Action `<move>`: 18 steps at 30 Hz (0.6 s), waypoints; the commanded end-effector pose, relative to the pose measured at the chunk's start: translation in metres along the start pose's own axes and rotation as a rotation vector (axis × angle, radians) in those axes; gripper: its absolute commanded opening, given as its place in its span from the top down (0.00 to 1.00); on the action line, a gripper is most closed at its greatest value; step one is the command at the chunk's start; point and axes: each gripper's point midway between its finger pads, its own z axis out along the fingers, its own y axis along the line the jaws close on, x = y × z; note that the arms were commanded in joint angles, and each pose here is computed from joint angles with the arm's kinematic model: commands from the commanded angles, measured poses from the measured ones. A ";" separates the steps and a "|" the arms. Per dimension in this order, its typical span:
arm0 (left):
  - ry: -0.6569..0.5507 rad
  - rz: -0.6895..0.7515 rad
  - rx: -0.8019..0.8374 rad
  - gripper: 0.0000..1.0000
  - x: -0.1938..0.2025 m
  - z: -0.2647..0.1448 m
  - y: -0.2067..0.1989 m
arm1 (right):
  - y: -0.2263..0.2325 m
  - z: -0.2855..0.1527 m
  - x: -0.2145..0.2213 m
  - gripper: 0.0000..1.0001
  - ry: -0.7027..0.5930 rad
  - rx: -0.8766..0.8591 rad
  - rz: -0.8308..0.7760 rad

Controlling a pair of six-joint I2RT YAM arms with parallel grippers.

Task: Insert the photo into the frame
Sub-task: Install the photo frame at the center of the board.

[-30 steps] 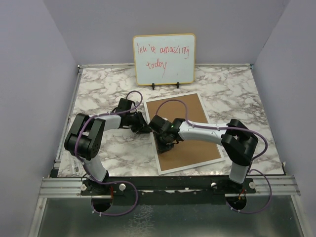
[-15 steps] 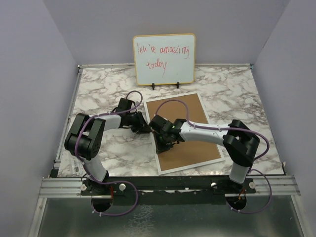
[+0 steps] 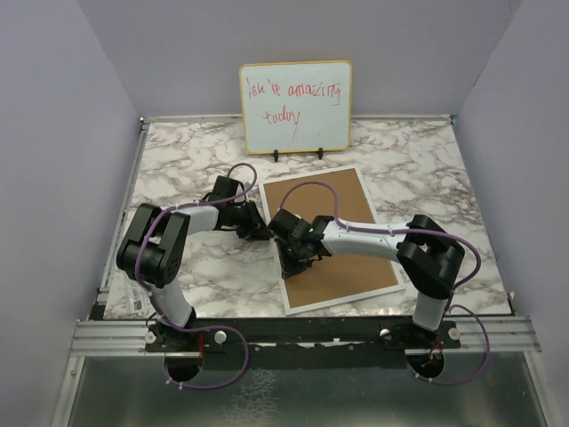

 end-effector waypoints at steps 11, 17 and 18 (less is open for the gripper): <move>0.124 -0.070 -0.440 0.94 0.053 0.007 0.107 | -0.041 0.008 0.037 0.99 0.069 0.093 -0.003; 0.129 -0.075 -0.470 0.95 0.055 0.006 0.113 | -0.053 0.008 0.043 0.99 0.064 0.082 0.052; 0.128 -0.073 -0.473 0.95 0.054 0.006 0.113 | -0.054 0.008 0.043 1.00 0.063 0.079 0.058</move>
